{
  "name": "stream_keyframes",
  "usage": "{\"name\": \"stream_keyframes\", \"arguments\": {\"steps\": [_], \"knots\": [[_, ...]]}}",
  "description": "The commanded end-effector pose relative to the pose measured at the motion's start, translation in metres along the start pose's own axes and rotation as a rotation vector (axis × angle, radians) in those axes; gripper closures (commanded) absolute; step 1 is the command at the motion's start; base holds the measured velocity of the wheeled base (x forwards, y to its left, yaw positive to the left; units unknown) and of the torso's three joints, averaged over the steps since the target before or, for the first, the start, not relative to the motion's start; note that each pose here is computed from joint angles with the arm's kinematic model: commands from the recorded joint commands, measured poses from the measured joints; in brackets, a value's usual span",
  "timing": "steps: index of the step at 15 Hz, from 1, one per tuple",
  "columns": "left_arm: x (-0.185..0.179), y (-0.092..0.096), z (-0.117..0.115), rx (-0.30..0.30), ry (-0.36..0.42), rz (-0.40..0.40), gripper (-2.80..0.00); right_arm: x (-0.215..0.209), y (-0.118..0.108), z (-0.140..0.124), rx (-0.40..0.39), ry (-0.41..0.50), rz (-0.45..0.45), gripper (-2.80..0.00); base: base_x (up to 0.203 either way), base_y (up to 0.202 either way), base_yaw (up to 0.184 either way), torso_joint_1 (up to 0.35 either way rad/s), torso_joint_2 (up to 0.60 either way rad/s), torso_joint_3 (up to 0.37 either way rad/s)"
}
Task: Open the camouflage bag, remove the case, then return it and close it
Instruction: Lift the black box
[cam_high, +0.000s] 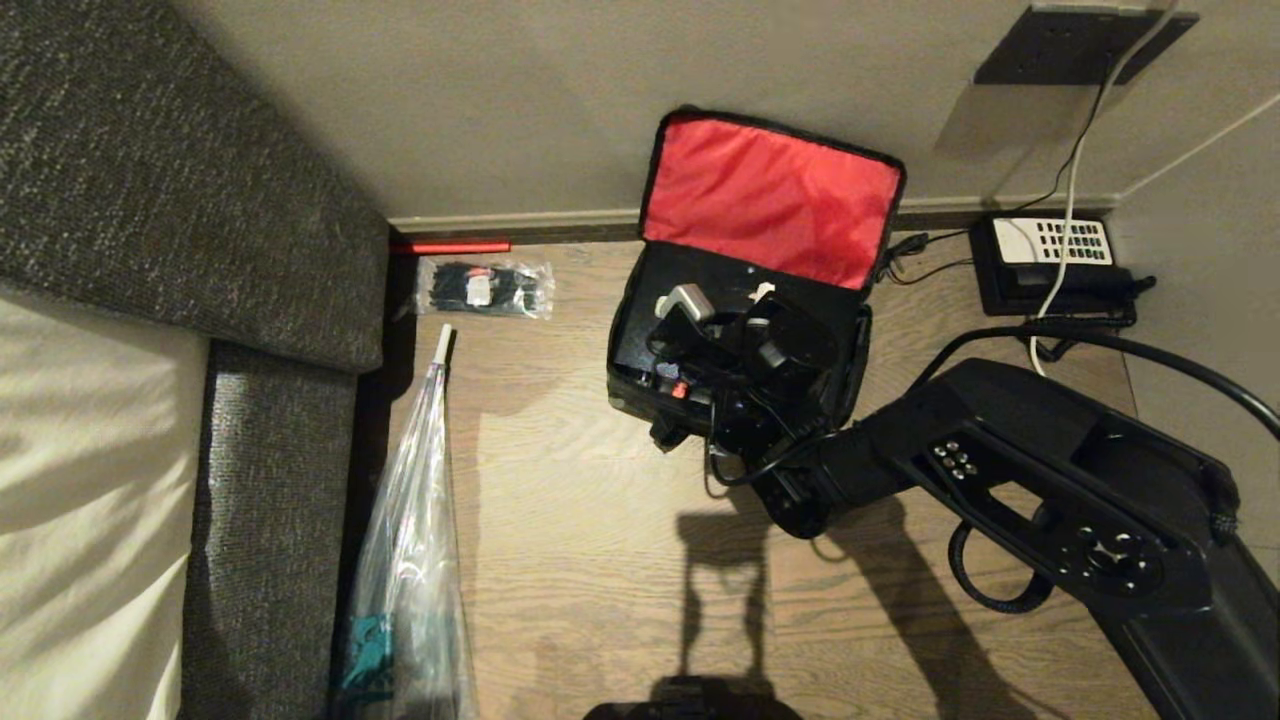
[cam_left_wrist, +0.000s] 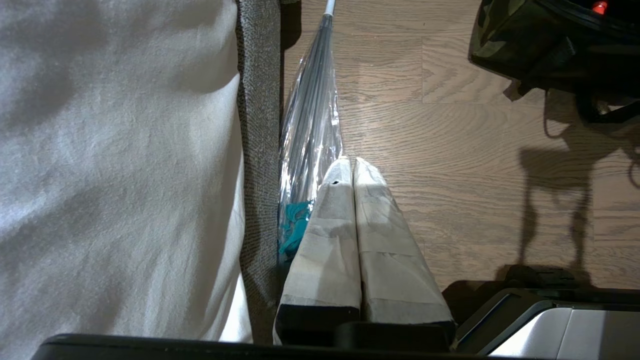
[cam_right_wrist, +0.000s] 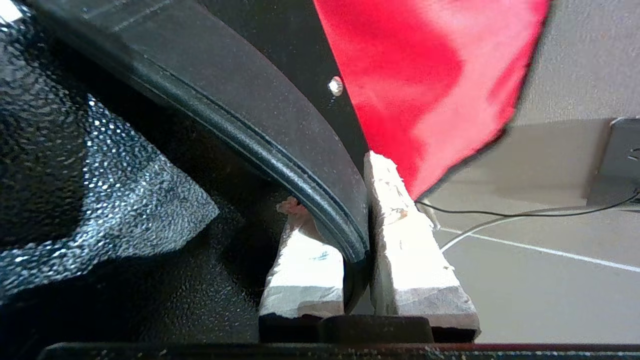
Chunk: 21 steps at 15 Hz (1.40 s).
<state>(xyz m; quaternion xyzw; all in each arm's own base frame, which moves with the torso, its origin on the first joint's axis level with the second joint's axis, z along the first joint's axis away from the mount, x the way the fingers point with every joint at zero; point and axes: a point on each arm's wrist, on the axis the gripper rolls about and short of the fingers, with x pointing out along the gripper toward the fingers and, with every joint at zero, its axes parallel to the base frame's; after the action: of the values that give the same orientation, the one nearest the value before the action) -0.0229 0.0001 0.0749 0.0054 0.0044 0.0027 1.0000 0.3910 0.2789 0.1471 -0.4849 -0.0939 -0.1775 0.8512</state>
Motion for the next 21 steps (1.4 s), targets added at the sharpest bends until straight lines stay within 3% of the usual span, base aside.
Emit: {"name": "stream_keyframes", "arguments": {"steps": [1,12,21], "knots": [[0.000,0.000,0.000,0.000,0.000,0.001,0.00,0.000,0.000,0.000,0.003,0.005,-0.006,0.00,0.000,0.000,0.000,0.000,0.00,0.000],[0.000,0.000,0.000,0.000,0.000,0.001,0.00,0.004,-0.047,0.013,0.068,-0.002,-0.038,0.00,0.000,0.000,0.000,0.000,0.00,0.000],[0.000,0.000,0.000,0.000,0.000,0.001,0.00,0.004,-0.064,0.015,0.063,0.005,-0.040,0.00,0.000,0.000,0.000,0.000,0.00,0.000]]}}
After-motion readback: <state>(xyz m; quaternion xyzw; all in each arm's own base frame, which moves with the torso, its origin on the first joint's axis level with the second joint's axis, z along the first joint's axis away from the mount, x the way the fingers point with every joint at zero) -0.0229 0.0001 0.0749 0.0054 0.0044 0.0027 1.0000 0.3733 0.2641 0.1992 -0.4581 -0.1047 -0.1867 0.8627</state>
